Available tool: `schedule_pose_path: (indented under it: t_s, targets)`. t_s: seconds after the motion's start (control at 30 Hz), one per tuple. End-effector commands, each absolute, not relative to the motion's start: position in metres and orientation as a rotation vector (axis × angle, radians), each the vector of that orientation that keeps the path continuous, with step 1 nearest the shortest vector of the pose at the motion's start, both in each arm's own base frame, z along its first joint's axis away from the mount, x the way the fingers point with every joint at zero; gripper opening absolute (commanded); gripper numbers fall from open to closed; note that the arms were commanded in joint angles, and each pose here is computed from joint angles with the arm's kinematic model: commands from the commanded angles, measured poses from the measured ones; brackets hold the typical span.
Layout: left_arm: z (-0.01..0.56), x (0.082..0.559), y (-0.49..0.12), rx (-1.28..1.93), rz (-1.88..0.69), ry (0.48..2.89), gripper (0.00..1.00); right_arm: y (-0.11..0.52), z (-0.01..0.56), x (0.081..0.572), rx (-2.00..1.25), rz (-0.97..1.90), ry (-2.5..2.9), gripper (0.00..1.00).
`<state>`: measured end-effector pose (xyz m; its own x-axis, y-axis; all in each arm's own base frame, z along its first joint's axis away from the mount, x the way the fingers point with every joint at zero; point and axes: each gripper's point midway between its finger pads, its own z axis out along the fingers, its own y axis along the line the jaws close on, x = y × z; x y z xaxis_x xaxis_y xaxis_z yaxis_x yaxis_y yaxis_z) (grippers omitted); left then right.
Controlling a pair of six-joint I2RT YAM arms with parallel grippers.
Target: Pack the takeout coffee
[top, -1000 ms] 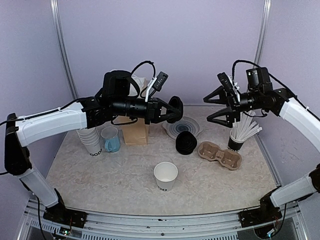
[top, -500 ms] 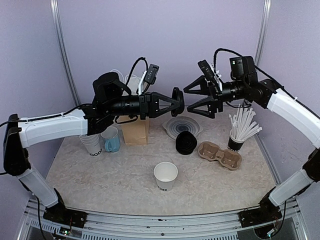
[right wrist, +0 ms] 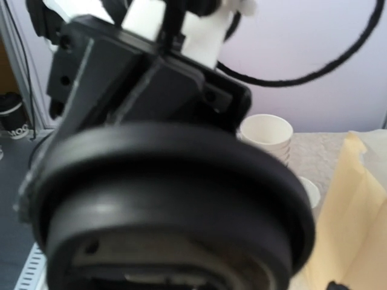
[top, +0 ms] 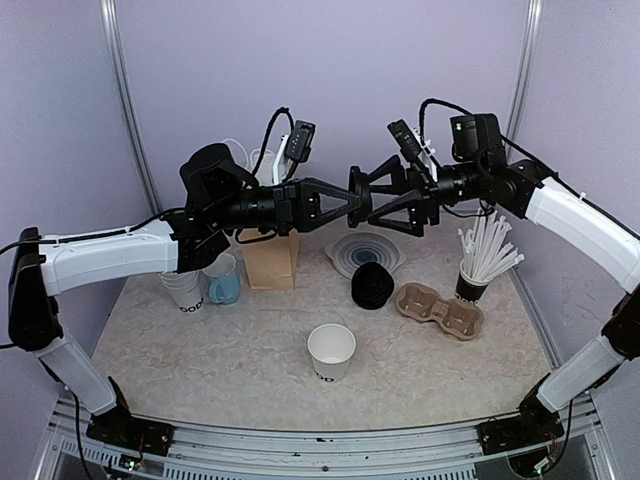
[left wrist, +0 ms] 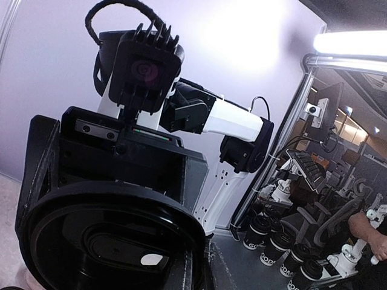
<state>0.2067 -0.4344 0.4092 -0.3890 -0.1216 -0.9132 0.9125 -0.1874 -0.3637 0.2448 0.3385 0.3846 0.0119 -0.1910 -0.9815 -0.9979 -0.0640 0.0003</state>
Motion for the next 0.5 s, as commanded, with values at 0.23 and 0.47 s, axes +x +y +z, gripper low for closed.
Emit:
schedule_pose_path:
  t_s: [0.23, 0.47]
  targets:
    - [0.4064, 0.2028, -0.4393, 1.016, -1.720, 1.261, 0.00, 0.3447, 0.3966, 0.2269, -1.435, 1.278, 1.240, 0.95]
    - [0.4092, 0.2038, -0.4412, 1.005, -1.736, 1.246, 0.00, 0.3479, 0.3904, 0.2343, -1.407, 1.281, 1.277, 0.89]
